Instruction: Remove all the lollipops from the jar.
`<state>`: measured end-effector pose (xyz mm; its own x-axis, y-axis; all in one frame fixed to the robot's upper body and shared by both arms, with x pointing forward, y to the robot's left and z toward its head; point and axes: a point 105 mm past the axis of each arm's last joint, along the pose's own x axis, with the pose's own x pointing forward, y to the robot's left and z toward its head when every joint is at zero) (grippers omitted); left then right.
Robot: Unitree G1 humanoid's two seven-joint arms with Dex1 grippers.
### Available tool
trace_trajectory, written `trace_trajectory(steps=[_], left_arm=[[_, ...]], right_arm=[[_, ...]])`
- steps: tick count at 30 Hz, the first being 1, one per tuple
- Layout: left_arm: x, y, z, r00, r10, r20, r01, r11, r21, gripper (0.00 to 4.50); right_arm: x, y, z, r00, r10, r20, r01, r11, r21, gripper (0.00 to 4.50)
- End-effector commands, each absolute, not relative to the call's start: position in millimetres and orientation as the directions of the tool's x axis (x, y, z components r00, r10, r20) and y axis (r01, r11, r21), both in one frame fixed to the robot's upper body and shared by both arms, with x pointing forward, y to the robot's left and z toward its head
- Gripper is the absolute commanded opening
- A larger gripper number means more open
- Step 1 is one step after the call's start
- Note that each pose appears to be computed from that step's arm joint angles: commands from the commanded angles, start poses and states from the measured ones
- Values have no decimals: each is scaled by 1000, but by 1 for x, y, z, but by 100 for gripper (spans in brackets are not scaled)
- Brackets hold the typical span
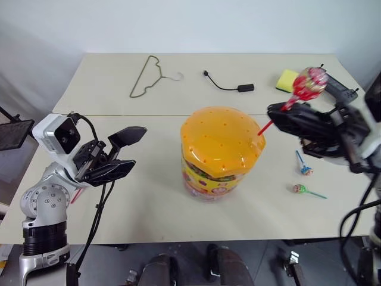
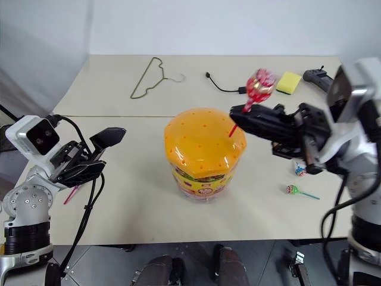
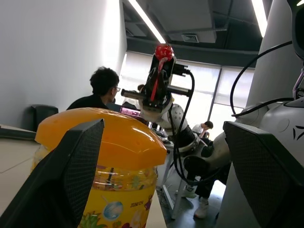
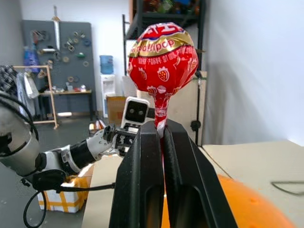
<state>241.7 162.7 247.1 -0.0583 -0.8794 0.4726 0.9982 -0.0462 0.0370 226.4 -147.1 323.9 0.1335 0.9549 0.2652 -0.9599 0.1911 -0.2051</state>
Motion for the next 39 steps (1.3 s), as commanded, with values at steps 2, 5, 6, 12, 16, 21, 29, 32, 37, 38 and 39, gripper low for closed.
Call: trace_trajectory(steps=[2, 5, 6, 12, 16, 21, 29, 32, 37, 38, 39], left_arm=[[234, 153, 258, -112, -916, 385, 985, -51, 167, 424], [236, 146, 251, -114, -954, 276, 973, -51, 227, 424], [237, 146, 251, -109, -959, 263, 970, -45, 238, 424], [242, 145, 244, -57, -980, 193, 961, -1, 276, 424], [247, 147, 246, 1, -977, 215, 959, 62, 277, 424], [258, 155, 248, 115, -964, 238, 959, 170, 226, 424], [301, 188, 210, 538, -836, 107, 813, 548, 197, 424], [313, 196, 191, 633, -774, 39, 745, 621, 244, 424], [314, 199, 175, 714, -700, 34, 662, 690, 294, 424], [312, 199, 172, 715, -699, 20, 662, 685, 305, 424], [309, 198, 168, 718, -696, 6, 664, 687, 295, 424]], right_arm=[[258, -212, 303, 469, 882, 37, -866, 468, -174, 4], [280, -265, 267, 672, 720, -171, -738, 633, -235, 4], [285, -280, 256, 715, 665, -217, -699, 666, -261, 4], [305, -361, 194, 860, 244, -448, -458, 758, -465, 4], [305, -381, 168, 848, 162, -506, -422, 783, -457, 4], [301, -371, 172, 825, 314, -470, -507, 779, -370, 135], [291, -277, 224, 623, 754, -208, -752, 504, -425, 400], [286, -247, 216, 510, 823, -249, -816, 372, -441, 447], [295, -220, 203, 434, 872, -226, -830, 290, -476, 447], [295, -223, 200, 439, 869, -230, -831, 295, -472, 447], [297, -225, 197, 447, 865, -228, -829, 305, -469, 447]])
